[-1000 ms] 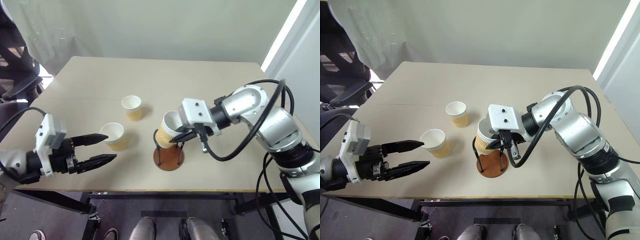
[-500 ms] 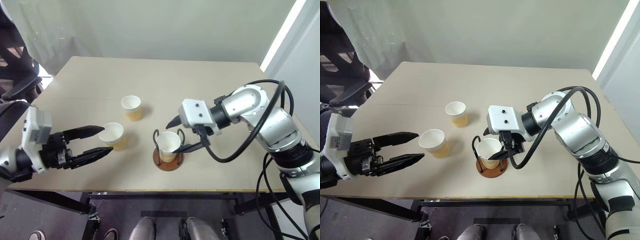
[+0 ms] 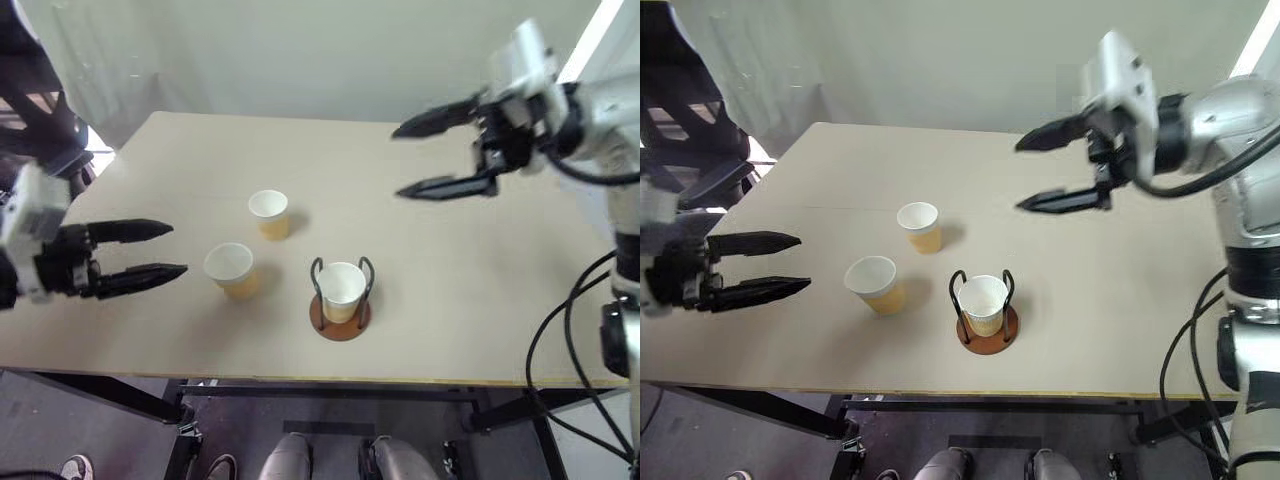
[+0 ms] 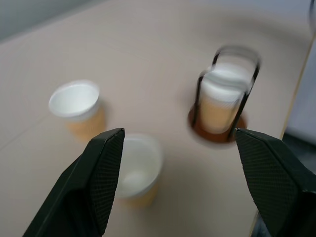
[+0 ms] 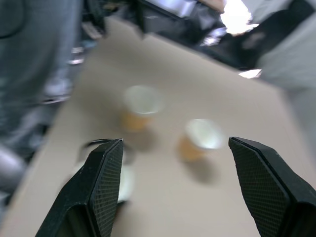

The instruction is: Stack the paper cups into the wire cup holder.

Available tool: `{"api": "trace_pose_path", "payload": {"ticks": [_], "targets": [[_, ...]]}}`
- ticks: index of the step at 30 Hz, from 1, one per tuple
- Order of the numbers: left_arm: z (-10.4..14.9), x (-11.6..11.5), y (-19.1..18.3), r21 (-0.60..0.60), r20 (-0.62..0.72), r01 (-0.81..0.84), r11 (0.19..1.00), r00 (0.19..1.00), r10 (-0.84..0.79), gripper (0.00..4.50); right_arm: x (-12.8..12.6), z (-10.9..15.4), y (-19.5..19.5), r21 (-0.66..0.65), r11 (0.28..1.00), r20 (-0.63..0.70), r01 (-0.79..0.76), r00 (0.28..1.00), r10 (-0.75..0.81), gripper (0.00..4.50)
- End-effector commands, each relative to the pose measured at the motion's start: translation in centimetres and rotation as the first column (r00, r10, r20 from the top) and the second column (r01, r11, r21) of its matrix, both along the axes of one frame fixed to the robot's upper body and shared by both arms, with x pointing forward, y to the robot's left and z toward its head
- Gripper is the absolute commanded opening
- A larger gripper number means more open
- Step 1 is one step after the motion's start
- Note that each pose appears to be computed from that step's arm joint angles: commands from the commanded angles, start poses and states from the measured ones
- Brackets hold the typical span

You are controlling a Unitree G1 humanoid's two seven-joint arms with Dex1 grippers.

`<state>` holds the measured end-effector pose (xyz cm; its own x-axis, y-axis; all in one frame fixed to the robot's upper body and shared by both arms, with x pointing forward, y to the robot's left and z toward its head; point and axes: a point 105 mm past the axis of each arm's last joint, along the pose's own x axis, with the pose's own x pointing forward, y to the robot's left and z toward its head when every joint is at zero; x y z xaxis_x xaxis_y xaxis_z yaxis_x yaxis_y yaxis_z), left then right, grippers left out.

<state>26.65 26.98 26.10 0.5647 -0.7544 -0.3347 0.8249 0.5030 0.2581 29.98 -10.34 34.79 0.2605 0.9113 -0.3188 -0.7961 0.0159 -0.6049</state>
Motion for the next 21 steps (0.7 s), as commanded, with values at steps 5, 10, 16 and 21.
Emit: {"api": "trace_pose_path", "payload": {"ticks": [5,10,16,21], "targets": [[-0.9,1.9,-1.5,0.204,-0.153,0.243,0.948,0.965,-0.214,3.80,0.4,0.5,-1.5,-0.007,0.997,0.077,0.082,0.994,-0.081,3.47],[-2.3,3.5,-1.1,0.347,-0.199,0.266,0.900,0.958,-0.206,3.80,-0.2,1.7,-2.6,0.005,0.995,0.106,0.096,0.990,-0.096,3.47],[-3.1,4.6,-0.7,0.386,-0.215,0.273,0.881,0.956,-0.202,3.80,-3.1,2.9,-3.6,0.056,0.998,0.051,-0.006,0.999,0.004,3.47],[-4.1,5.0,-1.6,0.377,-0.239,0.323,0.868,0.939,-0.246,3.80,-5.5,2.8,-3.8,0.101,0.990,-0.010,-0.098,0.995,0.099,3.47]]}}
